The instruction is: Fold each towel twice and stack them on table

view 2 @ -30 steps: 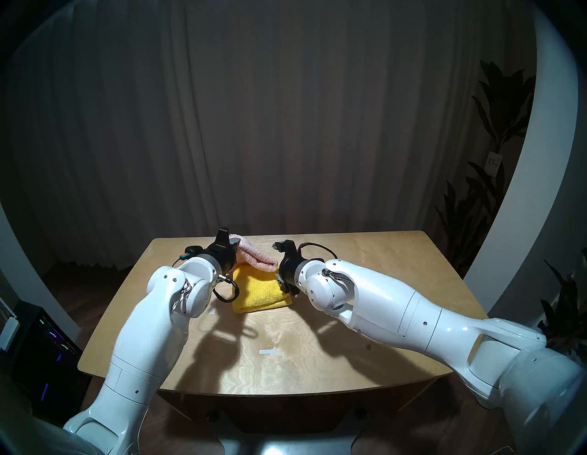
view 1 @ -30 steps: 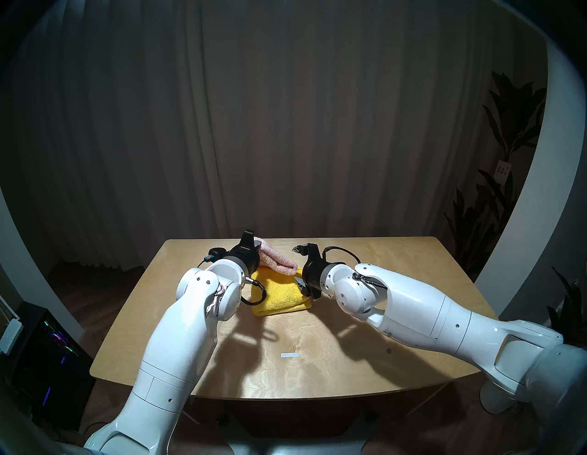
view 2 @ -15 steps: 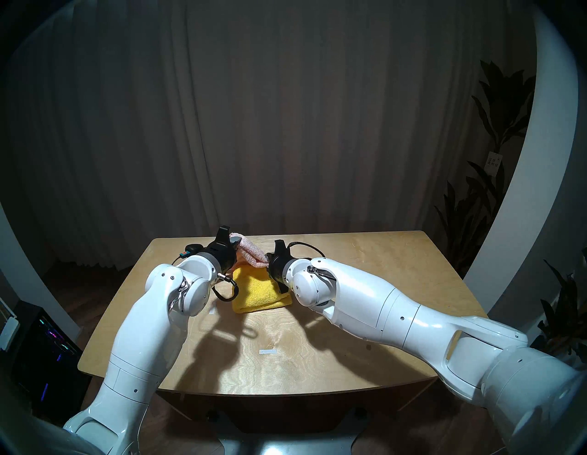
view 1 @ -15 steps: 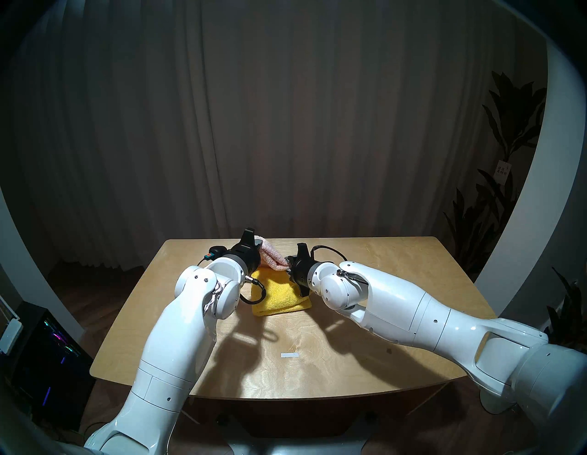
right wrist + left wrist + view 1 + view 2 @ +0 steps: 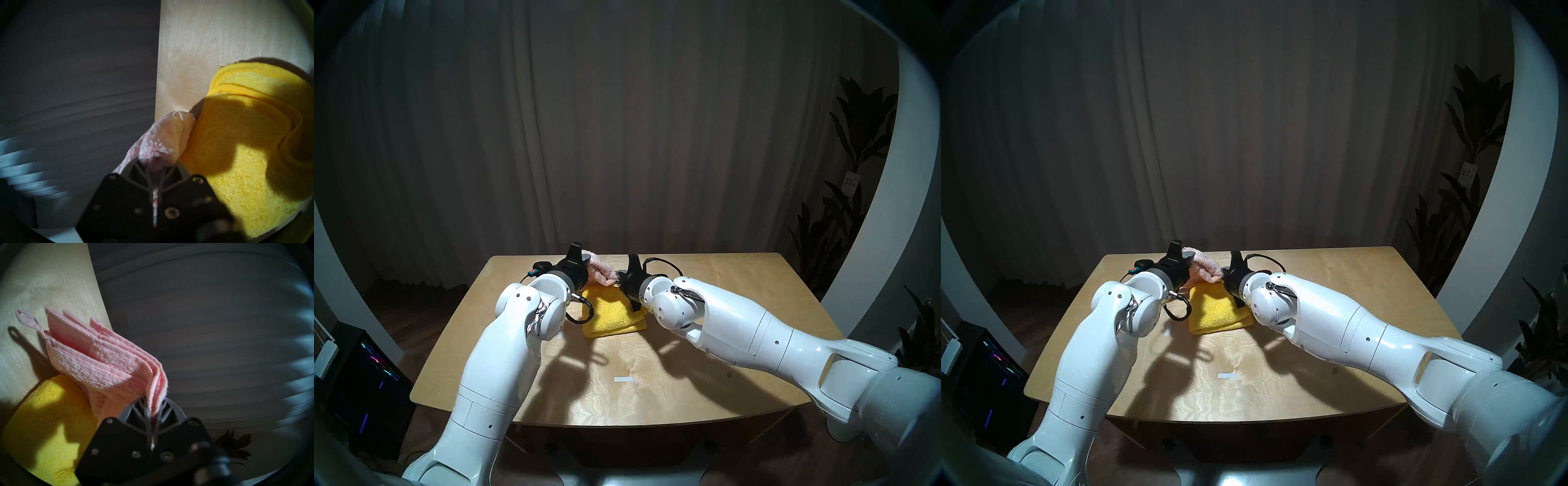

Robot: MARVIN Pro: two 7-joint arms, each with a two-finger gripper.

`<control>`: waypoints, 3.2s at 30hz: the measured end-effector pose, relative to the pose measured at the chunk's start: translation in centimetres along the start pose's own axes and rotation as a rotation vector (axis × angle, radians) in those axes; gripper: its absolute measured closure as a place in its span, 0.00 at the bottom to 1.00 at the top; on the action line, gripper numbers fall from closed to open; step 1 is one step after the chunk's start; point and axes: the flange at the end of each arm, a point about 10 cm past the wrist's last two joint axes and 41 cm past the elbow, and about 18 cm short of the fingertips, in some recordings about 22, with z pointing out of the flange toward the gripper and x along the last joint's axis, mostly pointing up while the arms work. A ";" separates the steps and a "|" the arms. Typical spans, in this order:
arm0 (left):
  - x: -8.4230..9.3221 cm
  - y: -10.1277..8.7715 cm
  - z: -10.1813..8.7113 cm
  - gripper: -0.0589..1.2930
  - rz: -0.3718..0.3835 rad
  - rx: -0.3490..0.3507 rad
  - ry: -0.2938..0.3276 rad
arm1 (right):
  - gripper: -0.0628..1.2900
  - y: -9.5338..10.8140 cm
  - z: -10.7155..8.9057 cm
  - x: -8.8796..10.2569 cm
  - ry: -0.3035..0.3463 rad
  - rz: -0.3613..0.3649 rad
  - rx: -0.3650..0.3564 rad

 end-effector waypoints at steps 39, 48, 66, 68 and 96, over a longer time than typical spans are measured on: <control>-3.1 -5.1 -3.6 0.98 0.026 0.081 -0.098 | 0.98 2.4 -8.9 1.0 -0.037 -0.010 -0.027; -4.3 -6.8 -4.8 0.98 0.031 0.155 -0.123 | 0.98 4.3 -9.4 1.1 -0.023 -0.022 -0.113; -5.5 -8.3 -5.4 0.98 0.064 0.267 -0.131 | 0.98 5.8 -9.1 1.3 -0.001 -0.044 -0.265; -5.3 -8.4 -5.3 0.98 0.069 0.276 -0.121 | 0.98 5.8 -9.1 1.5 0.005 -0.046 -0.271; -1.4 -7.2 -5.4 0.06 0.115 0.275 0.038 | 0.06 5.0 -12.6 0.8 -0.142 -0.109 -0.363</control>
